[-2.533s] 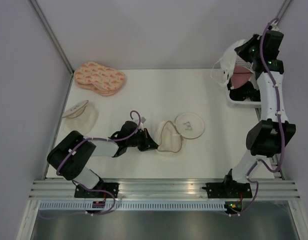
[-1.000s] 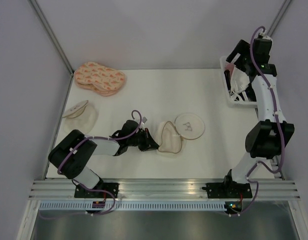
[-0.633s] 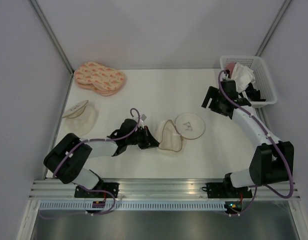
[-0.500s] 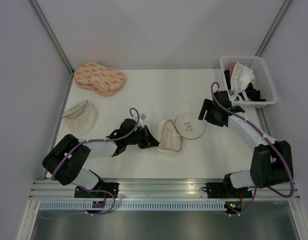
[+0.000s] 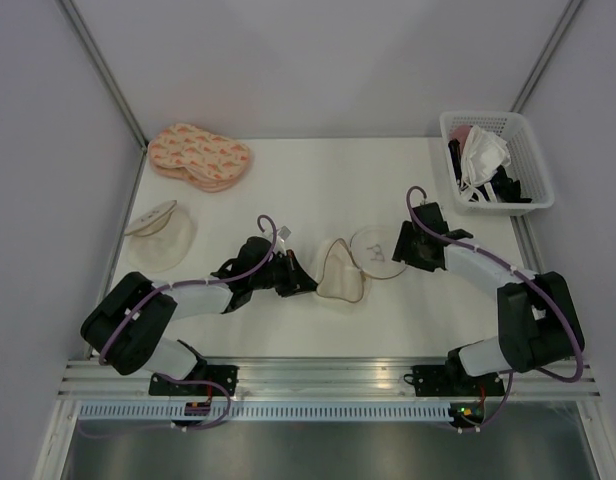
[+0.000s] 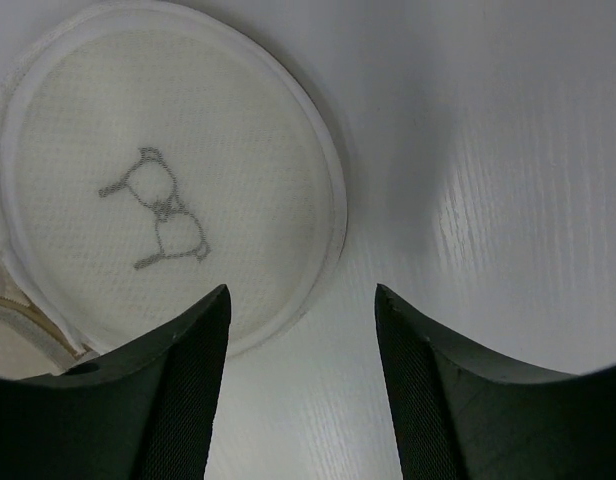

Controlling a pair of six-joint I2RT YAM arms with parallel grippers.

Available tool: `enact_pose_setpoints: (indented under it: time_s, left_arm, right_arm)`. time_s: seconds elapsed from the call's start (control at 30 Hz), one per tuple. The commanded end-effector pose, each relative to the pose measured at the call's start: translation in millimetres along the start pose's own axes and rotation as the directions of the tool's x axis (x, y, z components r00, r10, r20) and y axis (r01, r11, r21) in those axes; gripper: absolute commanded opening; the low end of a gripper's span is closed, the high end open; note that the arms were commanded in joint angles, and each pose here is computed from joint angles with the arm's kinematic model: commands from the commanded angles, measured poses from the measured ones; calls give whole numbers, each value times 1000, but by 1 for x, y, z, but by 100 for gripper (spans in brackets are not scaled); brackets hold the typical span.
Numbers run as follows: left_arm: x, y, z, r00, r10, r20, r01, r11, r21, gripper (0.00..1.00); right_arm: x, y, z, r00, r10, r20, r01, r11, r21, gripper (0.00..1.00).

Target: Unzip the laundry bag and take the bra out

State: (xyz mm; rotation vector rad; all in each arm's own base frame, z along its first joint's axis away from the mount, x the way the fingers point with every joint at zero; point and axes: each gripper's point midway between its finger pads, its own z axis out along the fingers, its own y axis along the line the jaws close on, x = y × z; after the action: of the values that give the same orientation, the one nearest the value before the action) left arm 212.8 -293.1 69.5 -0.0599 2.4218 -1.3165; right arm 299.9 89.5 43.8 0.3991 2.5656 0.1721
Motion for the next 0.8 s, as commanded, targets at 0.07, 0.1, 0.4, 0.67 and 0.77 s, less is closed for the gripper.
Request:
enact_pose_setpoints:
  time_s: [0.07, 0.1, 0.4, 0.67, 0.77]
  left_arm:
    - [-13, -13, -1, 998, 34, 47, -35, 999, 29, 2]
    - [-14, -14, -1, 998, 34, 49, -35, 999, 31, 2]
    - [-13, -14, -1, 998, 36, 45, -38, 999, 36, 2]
    - [-16, -20, -1, 998, 48, 49, -50, 998, 42, 2]
    - [-23, -30, -1, 997, 58, 56, -61, 996, 58, 2]
  right_arm:
    - [9, -8, 21, 1000, 29, -1, -29, 998, 52, 64]
    - [11, -9, 24, 1000, 30, -7, -29, 998, 56, 64]
    - [12, -7, 36, 999, 39, -8, -39, 998, 56, 14]
    - [-14, 1, 2, 996, 33, 86, -34, 999, 13, 0]
    - [-34, 11, -34, 988, 6, 153, 1, 999, -42, 0]
